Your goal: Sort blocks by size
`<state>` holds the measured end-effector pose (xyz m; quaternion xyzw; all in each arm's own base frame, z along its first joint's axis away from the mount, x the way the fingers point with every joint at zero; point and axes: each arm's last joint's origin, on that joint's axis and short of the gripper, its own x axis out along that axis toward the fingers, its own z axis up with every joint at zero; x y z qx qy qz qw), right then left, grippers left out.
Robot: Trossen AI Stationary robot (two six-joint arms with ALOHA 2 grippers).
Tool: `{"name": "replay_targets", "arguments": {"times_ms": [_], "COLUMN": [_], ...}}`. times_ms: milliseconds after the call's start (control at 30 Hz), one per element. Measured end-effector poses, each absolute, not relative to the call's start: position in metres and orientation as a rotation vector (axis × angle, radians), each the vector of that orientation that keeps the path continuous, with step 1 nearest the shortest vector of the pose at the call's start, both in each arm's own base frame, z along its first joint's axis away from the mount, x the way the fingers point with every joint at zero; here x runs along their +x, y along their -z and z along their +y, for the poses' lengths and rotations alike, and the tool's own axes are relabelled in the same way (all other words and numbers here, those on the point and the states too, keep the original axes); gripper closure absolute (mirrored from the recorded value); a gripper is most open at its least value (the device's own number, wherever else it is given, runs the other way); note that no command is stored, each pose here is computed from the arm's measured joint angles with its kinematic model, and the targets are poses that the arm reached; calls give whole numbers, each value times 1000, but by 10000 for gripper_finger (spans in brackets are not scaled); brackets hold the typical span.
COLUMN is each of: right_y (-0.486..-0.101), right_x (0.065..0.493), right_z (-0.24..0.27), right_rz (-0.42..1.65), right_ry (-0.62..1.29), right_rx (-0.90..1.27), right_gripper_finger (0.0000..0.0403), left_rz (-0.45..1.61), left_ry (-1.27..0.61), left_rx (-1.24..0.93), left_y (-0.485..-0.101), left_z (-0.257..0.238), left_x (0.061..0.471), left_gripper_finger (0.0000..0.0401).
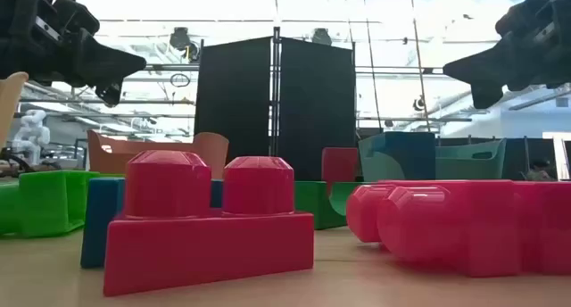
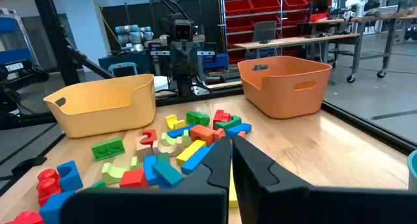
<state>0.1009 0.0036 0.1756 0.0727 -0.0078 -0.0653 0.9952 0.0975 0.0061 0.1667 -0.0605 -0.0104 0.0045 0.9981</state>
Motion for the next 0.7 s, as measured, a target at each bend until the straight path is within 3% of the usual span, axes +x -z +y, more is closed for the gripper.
{"name": "replay_targets", "arguments": {"times_ms": [633,700], "right_y": [-176,-176], "right_x": [101,101], "right_z": [4,2], "right_rz": [-17,-25], "right_ry": [134,201], "right_rx": [146,153], "right_gripper_finger": [403,403], "left_rz": [-20,-21], "left_ry": [-9,-9], "left_rx": [-121,-121], "left_y": [-167,-167], "left_z": [6,6], "left_x": [98,98], "left_gripper_finger": [401,401]}}
